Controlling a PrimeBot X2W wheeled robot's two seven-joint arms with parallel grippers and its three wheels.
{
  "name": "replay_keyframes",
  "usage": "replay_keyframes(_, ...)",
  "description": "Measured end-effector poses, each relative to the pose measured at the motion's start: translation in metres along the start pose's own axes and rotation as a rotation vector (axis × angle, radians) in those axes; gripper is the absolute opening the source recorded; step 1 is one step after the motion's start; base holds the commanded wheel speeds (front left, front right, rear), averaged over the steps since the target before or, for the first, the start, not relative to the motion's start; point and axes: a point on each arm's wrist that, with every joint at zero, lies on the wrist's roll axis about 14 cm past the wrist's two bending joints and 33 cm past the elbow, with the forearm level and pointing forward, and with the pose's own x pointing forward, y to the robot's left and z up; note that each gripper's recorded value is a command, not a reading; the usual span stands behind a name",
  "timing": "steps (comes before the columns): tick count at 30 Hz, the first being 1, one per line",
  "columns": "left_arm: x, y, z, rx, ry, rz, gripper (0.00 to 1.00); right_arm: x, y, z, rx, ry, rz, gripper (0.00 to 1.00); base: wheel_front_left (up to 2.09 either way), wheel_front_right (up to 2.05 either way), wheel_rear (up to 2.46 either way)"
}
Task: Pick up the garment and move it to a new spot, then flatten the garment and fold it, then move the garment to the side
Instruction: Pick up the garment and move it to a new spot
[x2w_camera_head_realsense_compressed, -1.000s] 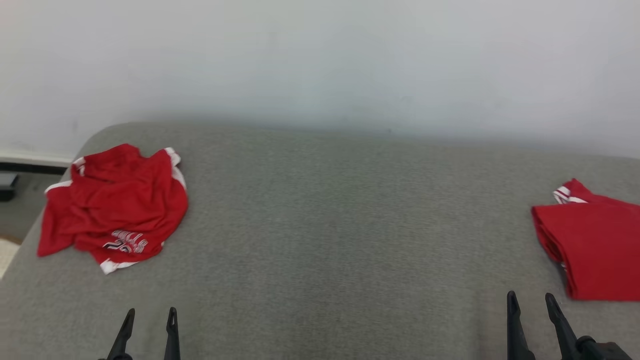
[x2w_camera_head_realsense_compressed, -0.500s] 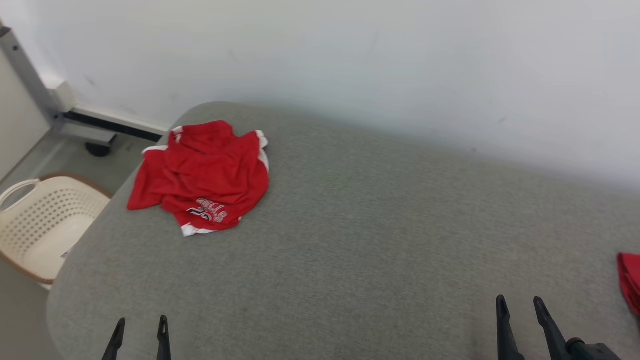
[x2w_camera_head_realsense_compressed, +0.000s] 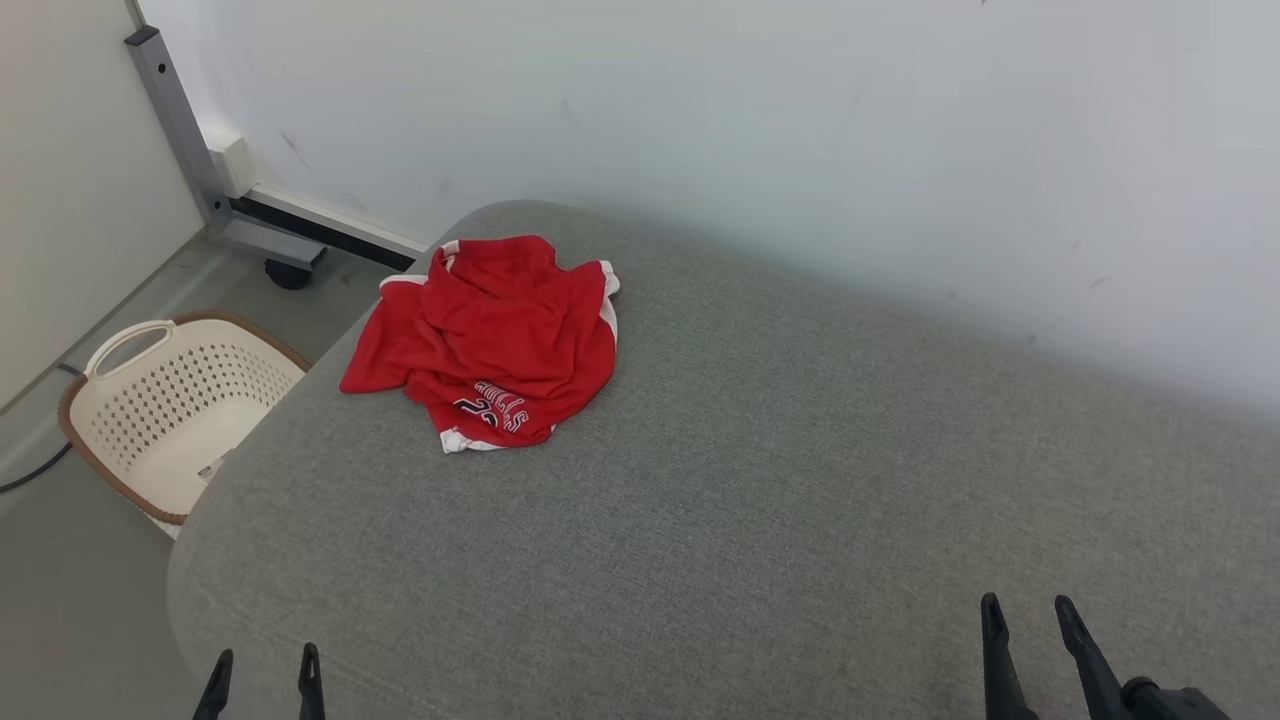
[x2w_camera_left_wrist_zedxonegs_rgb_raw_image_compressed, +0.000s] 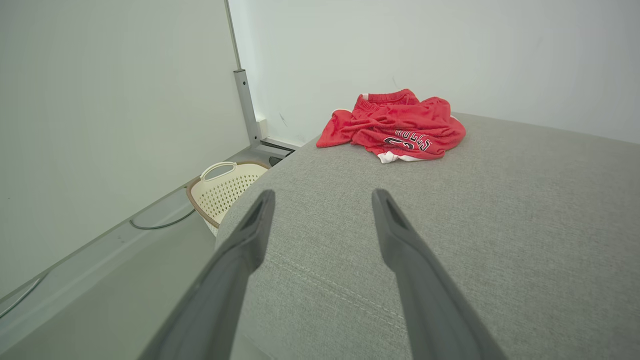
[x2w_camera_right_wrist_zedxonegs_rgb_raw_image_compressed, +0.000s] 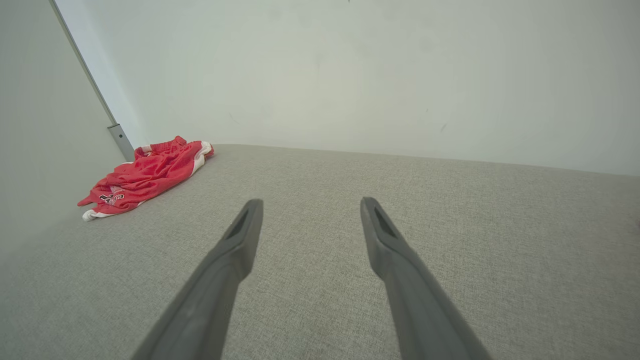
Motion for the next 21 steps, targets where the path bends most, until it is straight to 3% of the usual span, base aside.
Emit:
replay_keyframes(11,0.031,-0.009,0.025,-0.018,-0.070,-0.033,1.00,-0.005,-0.005,0.001,-0.006,-0.005,-0.017,1.00,0.00,0.00,0.00)
replay_keyframes(21,0.132,-0.036,0.098,-0.011,-0.210,-0.138,1.00,0.003,-0.013,0.025,-0.021,-0.087,-0.032,1.00,0.00,0.00,0.00)
